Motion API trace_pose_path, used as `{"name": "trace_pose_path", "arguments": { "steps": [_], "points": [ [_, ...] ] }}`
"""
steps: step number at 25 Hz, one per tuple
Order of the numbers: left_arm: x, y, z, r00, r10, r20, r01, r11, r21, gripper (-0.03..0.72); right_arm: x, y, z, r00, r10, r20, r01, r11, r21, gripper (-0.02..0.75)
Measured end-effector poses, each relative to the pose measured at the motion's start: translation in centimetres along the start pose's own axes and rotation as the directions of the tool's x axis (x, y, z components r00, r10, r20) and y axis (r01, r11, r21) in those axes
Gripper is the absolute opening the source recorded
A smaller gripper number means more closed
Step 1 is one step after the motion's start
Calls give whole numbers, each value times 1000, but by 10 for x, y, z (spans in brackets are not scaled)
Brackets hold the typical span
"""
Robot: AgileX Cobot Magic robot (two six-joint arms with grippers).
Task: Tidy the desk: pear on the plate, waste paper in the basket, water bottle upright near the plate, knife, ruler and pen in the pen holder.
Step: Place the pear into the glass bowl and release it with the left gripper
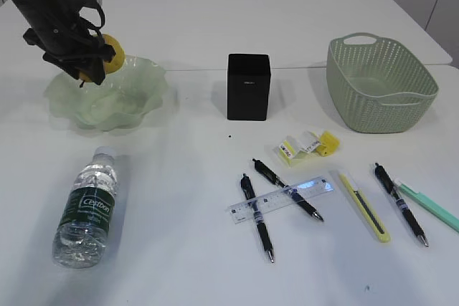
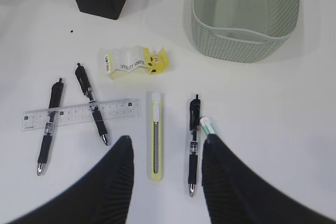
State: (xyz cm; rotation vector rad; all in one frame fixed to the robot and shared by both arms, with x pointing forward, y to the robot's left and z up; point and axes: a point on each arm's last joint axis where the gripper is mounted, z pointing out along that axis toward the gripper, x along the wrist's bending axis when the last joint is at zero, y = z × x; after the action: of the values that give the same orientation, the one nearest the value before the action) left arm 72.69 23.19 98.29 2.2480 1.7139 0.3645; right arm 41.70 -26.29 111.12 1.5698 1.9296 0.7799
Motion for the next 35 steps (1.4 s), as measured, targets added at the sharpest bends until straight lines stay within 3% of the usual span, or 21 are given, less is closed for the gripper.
{"name": "trace_pose_path", "arguments": {
  "steps": [8,22,35],
  "points": [
    [0,-3,0,1000,0,6,0,999,44,303,0,0,0,1000,0,0,0,1000,2,321],
    [-3,-18,-2,999,5,32,-12,977,211,303,0,-1,0,1000,1,1,-1,1000,12,321],
    [-3,-16,-10,999,38,37,-44,979,197,303,1,-2,0,1000,11,-9,-11,1000,17,320]
  ]
}}
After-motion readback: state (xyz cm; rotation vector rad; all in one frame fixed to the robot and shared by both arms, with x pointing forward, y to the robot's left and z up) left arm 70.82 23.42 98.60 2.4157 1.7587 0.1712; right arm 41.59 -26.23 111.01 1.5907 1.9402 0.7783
